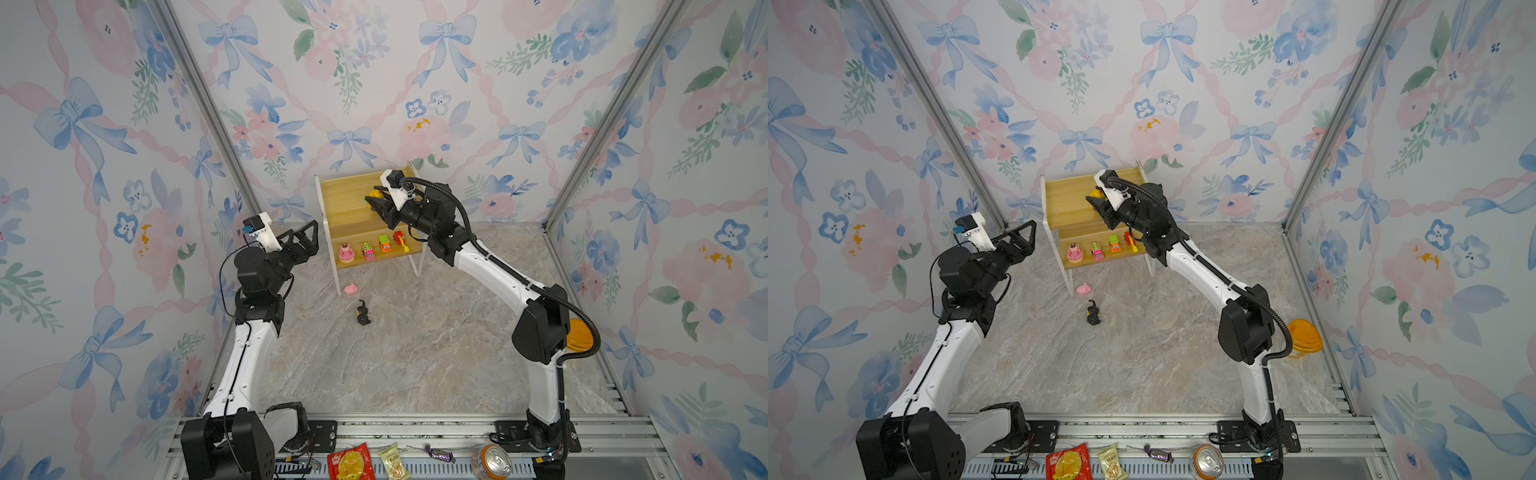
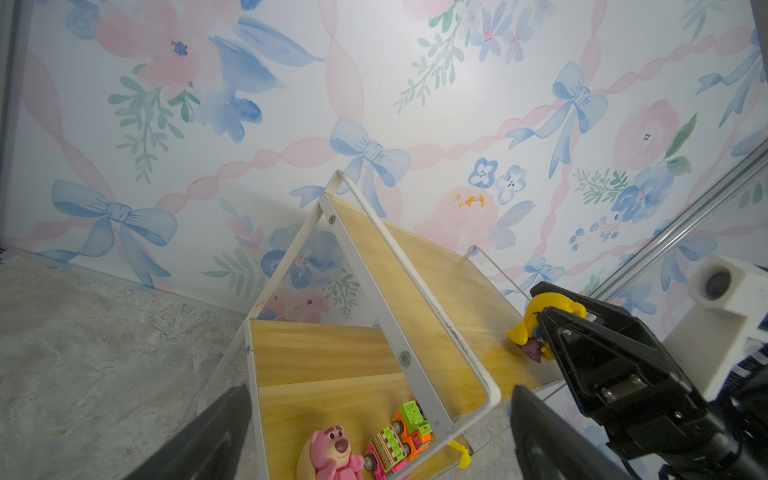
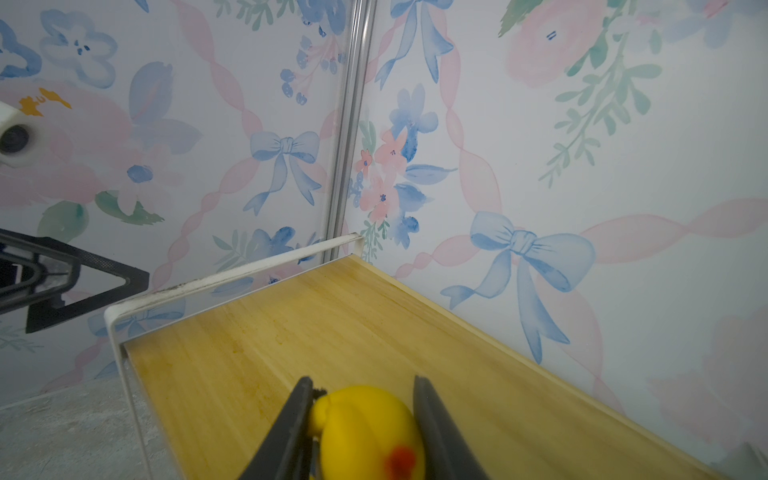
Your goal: Place and organize the plastic toys onto the shelf
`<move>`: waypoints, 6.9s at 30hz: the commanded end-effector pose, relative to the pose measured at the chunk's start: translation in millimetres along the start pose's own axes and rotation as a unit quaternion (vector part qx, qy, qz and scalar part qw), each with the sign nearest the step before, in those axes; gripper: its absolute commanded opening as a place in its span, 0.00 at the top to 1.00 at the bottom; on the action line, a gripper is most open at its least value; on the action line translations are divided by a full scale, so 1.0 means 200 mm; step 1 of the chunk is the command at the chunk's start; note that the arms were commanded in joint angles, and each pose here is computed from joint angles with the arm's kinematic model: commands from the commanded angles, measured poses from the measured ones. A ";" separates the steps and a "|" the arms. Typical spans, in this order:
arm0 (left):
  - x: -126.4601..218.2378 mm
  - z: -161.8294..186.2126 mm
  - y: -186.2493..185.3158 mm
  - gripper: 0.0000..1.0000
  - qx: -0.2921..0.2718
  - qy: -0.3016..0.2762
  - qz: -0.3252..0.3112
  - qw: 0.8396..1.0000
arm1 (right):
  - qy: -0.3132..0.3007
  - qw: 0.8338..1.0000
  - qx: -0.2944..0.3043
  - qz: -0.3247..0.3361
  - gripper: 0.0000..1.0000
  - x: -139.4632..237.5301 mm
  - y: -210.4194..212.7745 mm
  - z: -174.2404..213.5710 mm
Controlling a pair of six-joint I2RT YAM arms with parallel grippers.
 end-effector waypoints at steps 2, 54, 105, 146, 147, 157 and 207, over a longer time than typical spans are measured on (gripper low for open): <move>0.00 0.01 -0.01 0.02 0.002 -0.003 0.014 1.000 | 0.008 1.000 0.002 0.000 0.69 -0.02 0.01 0.06; -0.01 0.01 -0.06 0.02 -0.002 -0.010 0.021 1.000 | -0.053 0.998 0.033 0.023 0.22 0.09 0.03 -0.26; -0.44 0.09 -0.55 0.02 -0.311 0.089 -0.233 0.917 | -0.023 0.963 -0.128 0.237 0.08 1.43 0.09 -0.17; -0.57 0.14 -0.75 0.02 -0.309 0.091 -0.226 0.919 | -0.015 0.957 -0.160 0.243 0.08 1.48 0.04 -0.06; -0.57 0.13 -0.76 0.02 -0.309 0.090 -0.226 0.920 | -0.014 0.957 -0.161 0.243 0.08 1.47 0.04 -0.05; -0.45 0.01 -0.75 0.02 -0.312 0.081 -0.232 0.918 | -0.011 0.959 -0.171 0.224 0.08 1.44 0.06 -0.05; 0.31 0.52 -0.21 0.02 -0.208 0.211 -0.135 0.945 | 0.193 0.953 -0.164 0.166 0.07 0.37 0.91 1.57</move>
Point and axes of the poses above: each gripper's point midway between its finger pads, its own x axis back along the fingers, its own y axis along the line the jaws close on, z = x × y, the point moved 6 cm from there along x, back along the fingers, and after that the axes turned 8 degrees about -x, right-handed, at the moved point
